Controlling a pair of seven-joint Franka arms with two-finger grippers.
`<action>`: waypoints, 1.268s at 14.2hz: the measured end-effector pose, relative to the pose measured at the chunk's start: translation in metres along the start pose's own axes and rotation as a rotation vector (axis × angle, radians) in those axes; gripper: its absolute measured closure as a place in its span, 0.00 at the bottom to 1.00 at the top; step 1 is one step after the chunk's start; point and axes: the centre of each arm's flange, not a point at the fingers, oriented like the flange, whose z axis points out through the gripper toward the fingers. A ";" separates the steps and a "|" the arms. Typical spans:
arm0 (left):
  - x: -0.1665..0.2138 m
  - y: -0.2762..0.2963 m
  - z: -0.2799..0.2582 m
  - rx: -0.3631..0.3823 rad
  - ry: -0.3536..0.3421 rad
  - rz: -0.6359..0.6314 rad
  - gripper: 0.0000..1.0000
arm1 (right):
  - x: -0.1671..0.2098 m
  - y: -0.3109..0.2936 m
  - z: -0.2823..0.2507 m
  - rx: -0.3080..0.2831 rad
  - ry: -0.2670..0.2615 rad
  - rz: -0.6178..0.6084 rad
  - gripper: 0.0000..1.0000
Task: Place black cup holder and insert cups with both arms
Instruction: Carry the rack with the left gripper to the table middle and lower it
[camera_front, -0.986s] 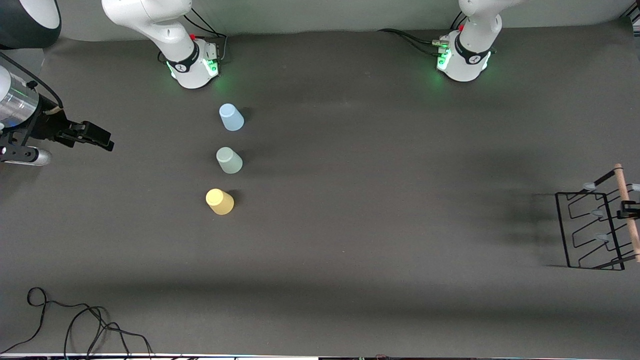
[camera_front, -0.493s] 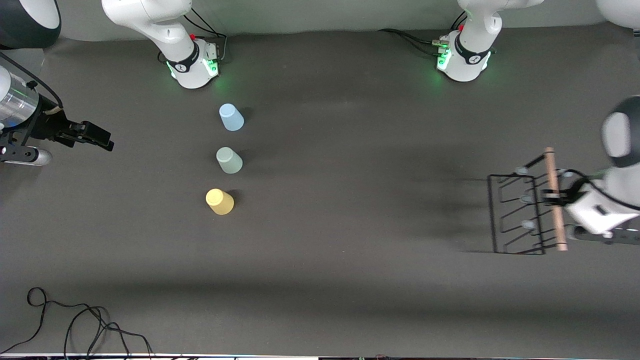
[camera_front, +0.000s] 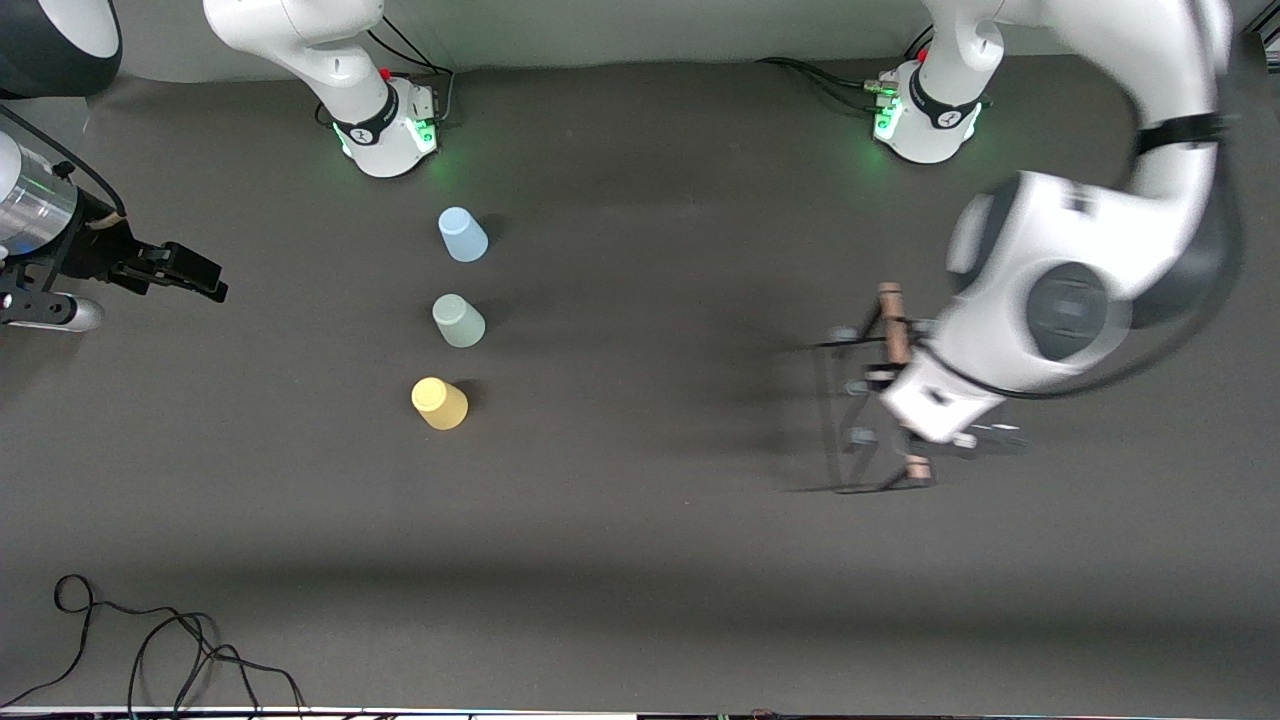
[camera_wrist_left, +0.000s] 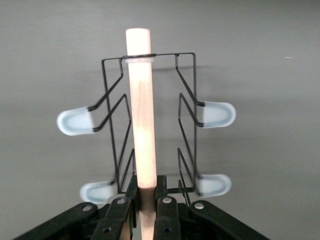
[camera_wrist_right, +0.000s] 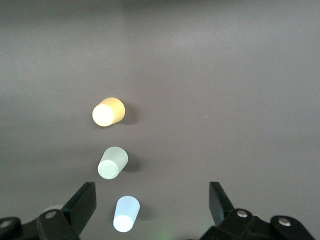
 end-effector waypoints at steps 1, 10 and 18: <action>-0.012 0.035 0.010 -0.001 0.001 0.002 0.84 | 0.000 0.000 0.000 0.000 0.000 0.000 0.00; -0.095 0.206 0.084 -0.020 0.031 0.006 0.84 | 0.000 0.001 0.000 0.000 0.000 0.001 0.00; -0.097 0.211 0.101 -0.002 0.017 -0.024 0.84 | 0.000 0.001 0.000 0.000 0.000 0.002 0.00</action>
